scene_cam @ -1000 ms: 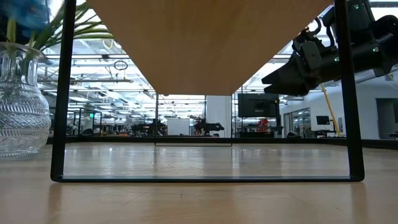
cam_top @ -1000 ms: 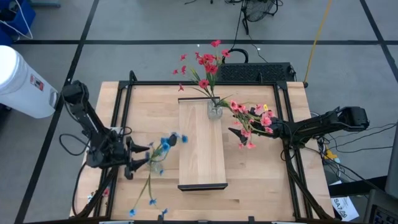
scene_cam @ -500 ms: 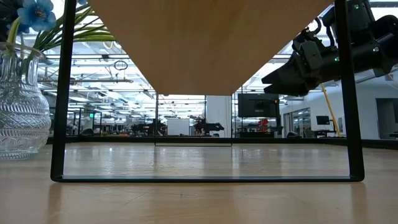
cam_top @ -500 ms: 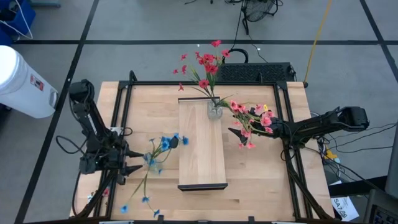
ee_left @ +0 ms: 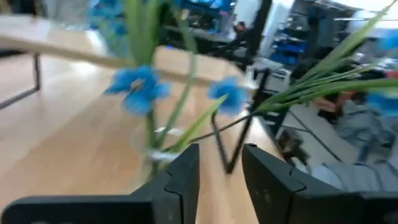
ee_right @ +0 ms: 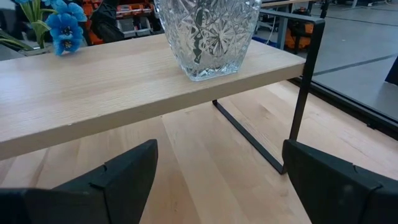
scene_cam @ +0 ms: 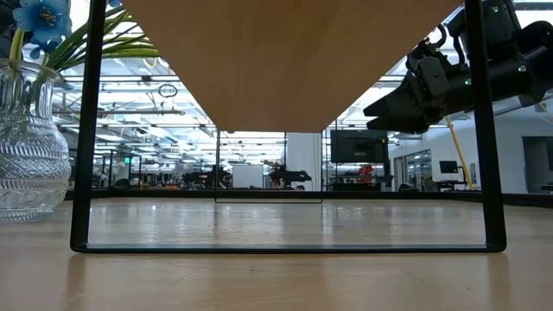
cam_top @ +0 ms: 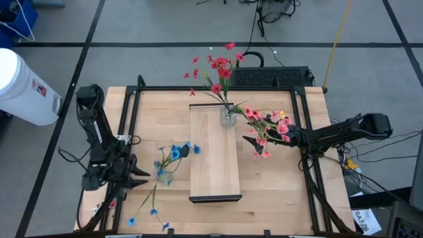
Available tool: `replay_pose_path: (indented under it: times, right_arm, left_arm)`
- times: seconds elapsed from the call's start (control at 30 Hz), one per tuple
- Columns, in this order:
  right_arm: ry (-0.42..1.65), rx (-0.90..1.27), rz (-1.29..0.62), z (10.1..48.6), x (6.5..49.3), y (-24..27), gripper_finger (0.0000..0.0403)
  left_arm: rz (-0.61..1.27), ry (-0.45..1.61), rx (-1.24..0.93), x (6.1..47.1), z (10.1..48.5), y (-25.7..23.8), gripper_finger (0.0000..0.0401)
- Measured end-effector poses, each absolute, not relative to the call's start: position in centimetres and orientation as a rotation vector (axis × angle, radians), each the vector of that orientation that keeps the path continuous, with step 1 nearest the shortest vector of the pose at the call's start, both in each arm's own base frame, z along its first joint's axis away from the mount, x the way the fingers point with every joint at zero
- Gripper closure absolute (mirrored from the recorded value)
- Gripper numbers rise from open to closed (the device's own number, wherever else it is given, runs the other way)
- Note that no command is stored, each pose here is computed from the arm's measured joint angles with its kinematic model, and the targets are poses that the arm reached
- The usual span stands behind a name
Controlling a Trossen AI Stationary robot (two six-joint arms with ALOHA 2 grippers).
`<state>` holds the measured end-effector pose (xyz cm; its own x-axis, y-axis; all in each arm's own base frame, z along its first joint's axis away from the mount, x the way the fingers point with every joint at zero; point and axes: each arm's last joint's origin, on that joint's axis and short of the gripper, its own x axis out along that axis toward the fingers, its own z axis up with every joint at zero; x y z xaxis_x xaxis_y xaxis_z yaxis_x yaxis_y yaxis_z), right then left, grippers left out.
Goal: Pick and place flowers into a vace then onto a shelf
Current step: Put the transparent vase on the shelf
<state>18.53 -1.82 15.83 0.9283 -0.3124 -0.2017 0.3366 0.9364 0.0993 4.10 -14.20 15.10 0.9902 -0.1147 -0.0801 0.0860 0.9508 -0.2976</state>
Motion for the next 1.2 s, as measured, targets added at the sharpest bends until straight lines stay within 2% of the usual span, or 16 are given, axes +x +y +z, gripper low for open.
replay_pose_path:
  times: [0.13, 0.3, 0.43, 0.57, 0.7, 1.03, 1.2]
  right_arm:
    - [0.185, 0.133, -0.334, 15.8, 18.5, -1.8, 0.0069]
    - [0.185, 0.133, -0.334, 15.8, 18.5, -1.8, 0.0069]
    - [0.186, 0.133, -0.334, 15.8, 18.5, -1.8, 0.0069]
    - [0.188, 0.132, -0.334, 15.8, 18.5, -1.8, 0.0069]
    - [0.192, 0.131, -0.334, 15.8, 18.5, -1.8, 0.0069]
    - [0.192, 0.129, -0.334, 15.8, 18.5, -1.8, 0.0069]
    - [0.192, 0.129, -0.334, 15.8, 18.5, -1.8, 0.0069]
  left_arm:
    - [-0.056, 0.157, -0.393, 4.6, 13.7, -13.4, 0.0294]
    - [-0.056, 0.325, -0.425, 5.0, 12.1, -12.5, 0.0312]
    - [0.011, 0.309, -0.416, 5.4, 11.9, -12.0, 0.0323]
    - [0.048, 0.328, -0.43, 6.0, 11.8, -11.7, 0.0316]
    - [0.077, 0.312, -0.438, 6.6, 12.0, -11.6, 0.0283]
    - [0.066, 0.284, -0.446, 7.2, 12.6, -12.0, 0.0149]
    - [0.05, 0.289, -0.414, 7.5, 12.7, -12.1, 0.0113]
